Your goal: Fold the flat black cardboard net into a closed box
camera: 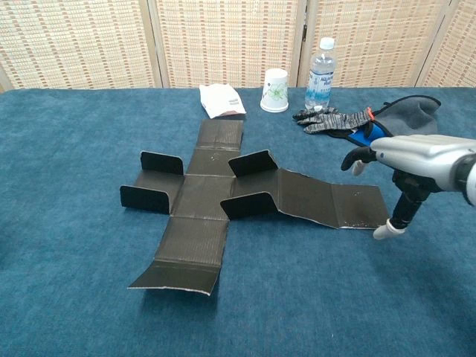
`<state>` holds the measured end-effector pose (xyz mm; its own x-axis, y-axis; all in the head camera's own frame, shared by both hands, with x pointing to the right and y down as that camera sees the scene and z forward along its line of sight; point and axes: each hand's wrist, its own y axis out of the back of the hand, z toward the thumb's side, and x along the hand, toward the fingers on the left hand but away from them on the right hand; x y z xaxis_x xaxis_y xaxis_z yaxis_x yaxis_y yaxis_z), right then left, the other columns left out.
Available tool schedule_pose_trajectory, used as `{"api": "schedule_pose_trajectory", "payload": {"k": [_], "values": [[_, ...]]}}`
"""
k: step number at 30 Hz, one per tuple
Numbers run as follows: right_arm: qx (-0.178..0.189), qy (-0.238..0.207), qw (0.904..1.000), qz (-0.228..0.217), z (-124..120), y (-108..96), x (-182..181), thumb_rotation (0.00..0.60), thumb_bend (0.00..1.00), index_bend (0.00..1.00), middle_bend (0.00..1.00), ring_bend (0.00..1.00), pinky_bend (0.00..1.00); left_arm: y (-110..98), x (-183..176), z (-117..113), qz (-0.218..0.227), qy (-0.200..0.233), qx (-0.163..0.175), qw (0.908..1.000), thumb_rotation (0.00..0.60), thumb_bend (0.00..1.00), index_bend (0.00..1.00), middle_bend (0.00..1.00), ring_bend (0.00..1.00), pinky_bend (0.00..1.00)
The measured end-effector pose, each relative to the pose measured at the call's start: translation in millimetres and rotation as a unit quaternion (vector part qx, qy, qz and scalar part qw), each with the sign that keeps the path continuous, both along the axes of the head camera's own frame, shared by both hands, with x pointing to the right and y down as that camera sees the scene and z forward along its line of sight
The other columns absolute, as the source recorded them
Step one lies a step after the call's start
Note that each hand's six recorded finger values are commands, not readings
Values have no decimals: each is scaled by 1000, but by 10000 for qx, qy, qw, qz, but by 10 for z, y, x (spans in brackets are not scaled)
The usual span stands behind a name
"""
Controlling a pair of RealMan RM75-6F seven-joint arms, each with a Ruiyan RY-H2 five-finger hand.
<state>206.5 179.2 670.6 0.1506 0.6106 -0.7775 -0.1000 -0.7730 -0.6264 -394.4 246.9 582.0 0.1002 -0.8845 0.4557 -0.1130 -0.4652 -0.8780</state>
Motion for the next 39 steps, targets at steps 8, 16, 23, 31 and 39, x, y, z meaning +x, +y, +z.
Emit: {"api": "schedule_pose_trajectory", "payload": {"k": [8,16,23,31,39], "values": [[63,298,9994,180,209,-66,-196,600,0,119,161,841,1000,-5,-4,10,32,42,-1,10000,600,274,174,160,208,348],[108,396,9985,361,367,-136,-332,600,0,88,156,841,1000,-8,-17,21,39,35,-13,10000,600,274,174,160,207,348],[86,407,9981,462,442,-177,-500,600,0,56,144,839,1000,-9,-15,42,77,43,-61,9999,600,274,174,160,204,348],[90,493,9976,468,515,-220,-658,600,0,52,144,839,1000,-15,-38,65,89,36,-81,9999,600,274,174,158,199,348],[7,489,9977,471,590,-210,-786,600,0,52,144,838,1000,-19,-62,100,193,-149,-49,9997,600,274,174,158,196,344]]}}
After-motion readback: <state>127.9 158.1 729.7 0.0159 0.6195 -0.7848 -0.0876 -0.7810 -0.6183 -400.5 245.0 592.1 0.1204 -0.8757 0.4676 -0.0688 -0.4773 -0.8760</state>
